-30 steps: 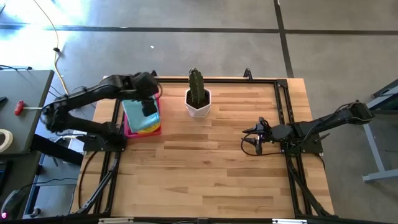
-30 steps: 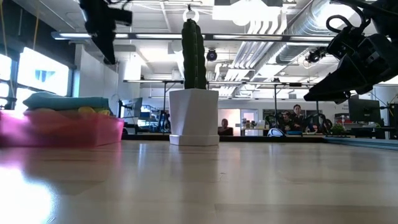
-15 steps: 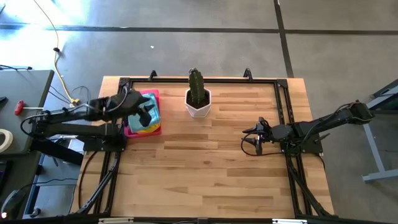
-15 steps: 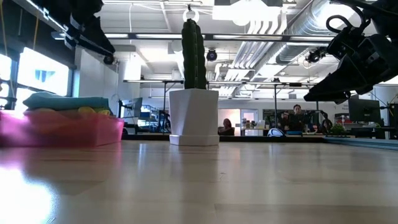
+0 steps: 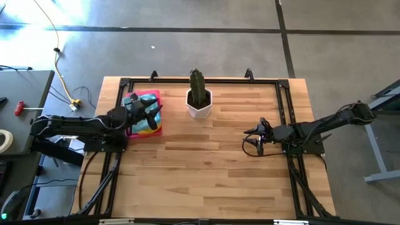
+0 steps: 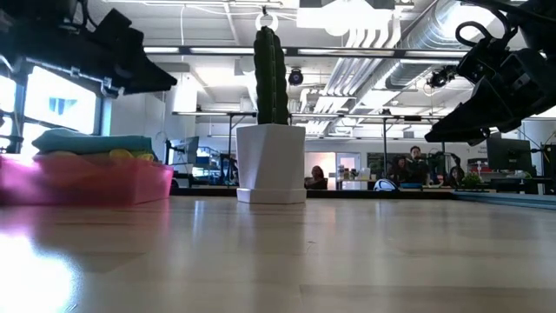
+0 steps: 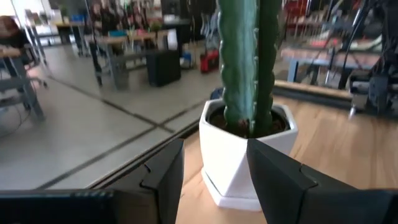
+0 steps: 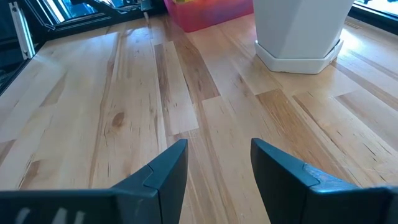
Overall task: Fold microfiber towels
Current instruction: Return to Home Position
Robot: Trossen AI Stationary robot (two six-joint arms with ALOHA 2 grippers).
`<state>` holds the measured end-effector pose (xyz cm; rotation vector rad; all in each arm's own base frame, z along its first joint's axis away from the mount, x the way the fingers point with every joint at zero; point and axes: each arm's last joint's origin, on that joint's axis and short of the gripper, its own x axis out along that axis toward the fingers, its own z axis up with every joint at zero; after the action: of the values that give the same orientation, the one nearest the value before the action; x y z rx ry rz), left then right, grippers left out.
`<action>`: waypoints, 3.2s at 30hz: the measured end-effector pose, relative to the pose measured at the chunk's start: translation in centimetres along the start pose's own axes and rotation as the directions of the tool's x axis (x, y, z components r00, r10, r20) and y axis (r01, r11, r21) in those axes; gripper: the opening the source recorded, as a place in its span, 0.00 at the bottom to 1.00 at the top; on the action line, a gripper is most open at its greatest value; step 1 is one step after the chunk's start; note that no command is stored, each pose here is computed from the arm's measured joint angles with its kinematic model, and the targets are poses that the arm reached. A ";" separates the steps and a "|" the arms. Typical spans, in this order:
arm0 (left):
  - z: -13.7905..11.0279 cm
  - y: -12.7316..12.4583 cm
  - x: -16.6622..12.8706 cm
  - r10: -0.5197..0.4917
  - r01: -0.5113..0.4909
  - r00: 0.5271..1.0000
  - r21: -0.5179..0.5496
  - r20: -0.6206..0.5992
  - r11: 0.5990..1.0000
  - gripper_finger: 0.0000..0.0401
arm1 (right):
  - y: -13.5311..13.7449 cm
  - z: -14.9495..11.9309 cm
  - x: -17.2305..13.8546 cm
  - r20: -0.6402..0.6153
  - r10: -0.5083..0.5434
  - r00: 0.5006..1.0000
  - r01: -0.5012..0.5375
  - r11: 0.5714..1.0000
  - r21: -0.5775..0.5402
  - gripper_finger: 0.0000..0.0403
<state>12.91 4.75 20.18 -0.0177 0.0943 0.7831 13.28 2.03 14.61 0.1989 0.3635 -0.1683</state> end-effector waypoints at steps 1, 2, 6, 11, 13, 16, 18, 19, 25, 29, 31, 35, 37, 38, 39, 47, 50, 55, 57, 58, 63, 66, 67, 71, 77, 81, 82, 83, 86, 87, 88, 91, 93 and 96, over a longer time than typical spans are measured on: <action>-0.5 0.0 0.0 -0.001 0.001 1.000 -0.003 0.022 1.000 0.41 | 0.0 0.0 0.0 0.000 0.000 1.000 0.000 1.000 0.000 0.42; -1.0 0.1 0.0 -0.001 0.001 0.999 0.001 0.032 1.000 0.41 | 0.0 0.0 0.0 0.000 0.000 1.000 0.000 1.000 0.000 0.42; -2.2 0.2 -0.2 -0.002 0.002 0.999 -0.002 0.054 1.000 0.41 | 0.0 0.0 0.0 0.000 0.000 1.000 0.000 1.000 0.000 0.42; -3.2 0.2 -0.2 -0.001 0.001 1.000 -0.022 0.004 1.000 0.41 | 0.0 0.0 0.0 0.000 0.000 1.000 0.000 1.000 0.000 0.42; -3.9 0.3 -0.3 -0.004 0.004 1.000 -0.043 -0.008 0.999 0.41 | 0.0 0.0 0.0 0.000 0.000 1.000 0.000 1.000 0.000 0.42; -4.8 0.4 -0.4 -0.012 0.010 0.999 -0.068 -0.031 0.998 0.41 | 0.0 0.0 0.0 0.000 0.000 1.000 0.000 1.000 0.000 0.42; -5.1 0.4 -0.4 -0.010 0.005 0.998 -0.081 -0.058 0.997 0.41 | 0.0 0.0 0.0 0.000 0.000 1.000 0.000 1.000 0.000 0.42; -5.2 0.4 -0.4 -0.010 0.005 0.998 -0.082 -0.062 0.997 0.41 | 0.0 0.0 0.0 0.000 0.000 1.000 0.000 1.000 0.000 0.42; -5.2 0.4 -0.4 -0.013 0.013 0.998 -0.001 -0.062 1.000 0.41 | 0.0 0.0 0.0 0.000 0.000 1.000 0.000 1.000 0.000 0.42; -5.2 0.4 -0.4 -0.014 0.015 0.998 0.022 -0.061 1.000 0.41 | 0.0 0.0 0.0 0.000 0.000 1.000 0.000 1.000 0.000 0.42; -5.2 0.4 -0.4 -0.014 0.015 0.998 0.022 -0.061 1.000 0.41 | 0.0 0.0 0.0 0.000 0.000 1.000 0.000 1.000 0.000 0.42; -5.2 0.4 -0.4 -0.014 0.015 0.998 0.022 -0.062 1.000 0.41 | 0.0 0.0 0.0 0.000 0.000 1.000 0.000 1.000 0.000 0.42; -5.1 0.4 -0.4 -0.014 0.015 0.998 0.021 -0.060 1.000 0.41 | 0.0 0.0 0.0 0.000 0.000 1.000 0.000 1.000 0.000 0.42; -5.0 0.4 -0.5 -0.015 0.015 0.999 0.016 -0.051 1.000 0.41 | 0.0 0.0 0.0 0.000 0.000 1.000 0.000 1.000 0.000 0.42; -4.8 0.5 -0.6 -0.015 0.015 0.999 0.007 -0.037 1.000 0.41 | 0.0 0.0 0.0 0.000 0.000 1.000 0.000 1.000 0.000 0.42; -3.6 1.0 -1.4 -0.010 0.015 0.997 -0.059 0.078 0.998 0.41 | 0.0 0.0 0.0 0.002 0.000 1.000 0.000 1.000 0.001 0.42; -3.1 1.4 -1.7 0.005 0.005 0.992 -0.086 0.123 0.996 0.41 | 0.0 0.1 -0.1 0.006 0.002 1.000 -0.002 1.000 0.002 0.42; -2.5 2.0 -2.1 0.043 -0.019 0.982 -0.125 0.186 0.992 0.41 | -0.2 0.6 -1.1 0.059 0.018 0.998 -0.020 1.000 0.021 0.42; -2.3 2.2 -2.2 0.058 -0.031 0.977 -0.136 0.204 0.990 0.41 | -0.3 0.8 -1.6 0.085 0.026 0.996 -0.029 0.999 0.030 0.42; -2.2 2.3 -2.2 0.065 -0.036 0.976 -0.140 0.209 0.990 0.41 | -0.4 0.9 -1.8 0.098 0.029 0.995 -0.033 0.999 0.034 0.42; -2.0 2.7 -2.4 0.096 -0.060 0.968 -0.156 0.233 0.986 0.41 | -0.6 1.3 -2.8 0.173 0.050 0.984 -0.060 0.997 0.058 0.42; -1.9 3.0 -2.4 0.118 -0.078 0.962 -0.166 0.247 0.983 0.41 | -0.7 1.6 -3.2 0.208 0.058 0.976 -0.074 0.995 0.068 0.42; -1.8 3.1 -2.5 0.126 -0.085 0.960 -0.169 0.251 0.982 0.41 | -0.7 1.6 -3.3 0.217 0.060 0.974 -0.077 0.995 0.071 0.42; -1.7 3.5 -2.6 0.164 -0.116 0.949 -0.184 0.271 0.976 0.41 | -0.8 1.9 -3.6 0.248 0.061 0.967 -0.084 0.993 0.082 0.42; -1.6 3.8 -2.6 0.196 -0.145 0.940 -0.191 0.278 0.971 0.41 | -1.7 2.2 -3.6 0.273 -0.020 0.962 -0.012 0.993 0.116 0.42; -1.6 3.9 -2.6 0.198 -0.148 0.940 -0.192 0.278 0.970 0.41 | -2.6 2.4 -3.4 0.285 -0.107 0.953 0.066 0.987 0.148 0.42; -1.6 3.9 -2.6 0.198 -0.148 0.940 -0.192 0.278 0.970 0.41 | -2.9 2.4 -3.4 0.288 -0.130 0.949 0.087 0.984 0.157 0.42; -1.6 3.9 -2.6 0.198 -0.148 0.940 -0.191 0.278 0.970 0.41 | -3.1 2.5 -3.4 0.290 -0.154 0.944 0.109 0.980 0.167 0.42; -1.6 3.9 -2.6 0.198 -0.148 0.940 -0.192 0.278 0.970 0.41 | -3.9 2.6 -3.4 0.296 -0.227 0.928 0.174 0.965 0.195 0.42; -1.6 3.9 -2.6 0.198 -0.148 0.940 -0.192 0.278 0.970 0.41 | -4.1 2.6 -3.4 0.298 -0.251 0.921 0.195 0.959 0.205 0.42; -1.6 3.9 -2.6 0.198 -0.148 0.940 -0.192 0.278 0.970 0.41 | -4.4 2.7 -3.5 0.299 -0.276 0.913 0.218 0.952 0.215 0.42; -1.6 3.9 -2.6 0.198 -0.148 0.940 -0.192 0.278 0.970 0.41 | -5.2 2.8 -3.6 0.302 -0.346 0.888 0.279 0.929 0.244 0.42; -1.6 3.9 -2.6 0.198 -0.148 0.940 -0.192 0.278 0.970 0.41 | -5.6 2.8 -3.6 0.303 -0.387 0.871 0.315 0.912 0.262 0.42; -1.6 3.9 -2.6 0.198 -0.148 0.940 -0.192 0.278 0.970 0.41 | -6.3 2.9 -3.8 0.302 -0.444 0.843 0.364 0.886 0.286 0.42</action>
<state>8.22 5.58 18.92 -0.0526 -0.2588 0.9607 9.52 -4.18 17.63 0.3014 0.0113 -0.6624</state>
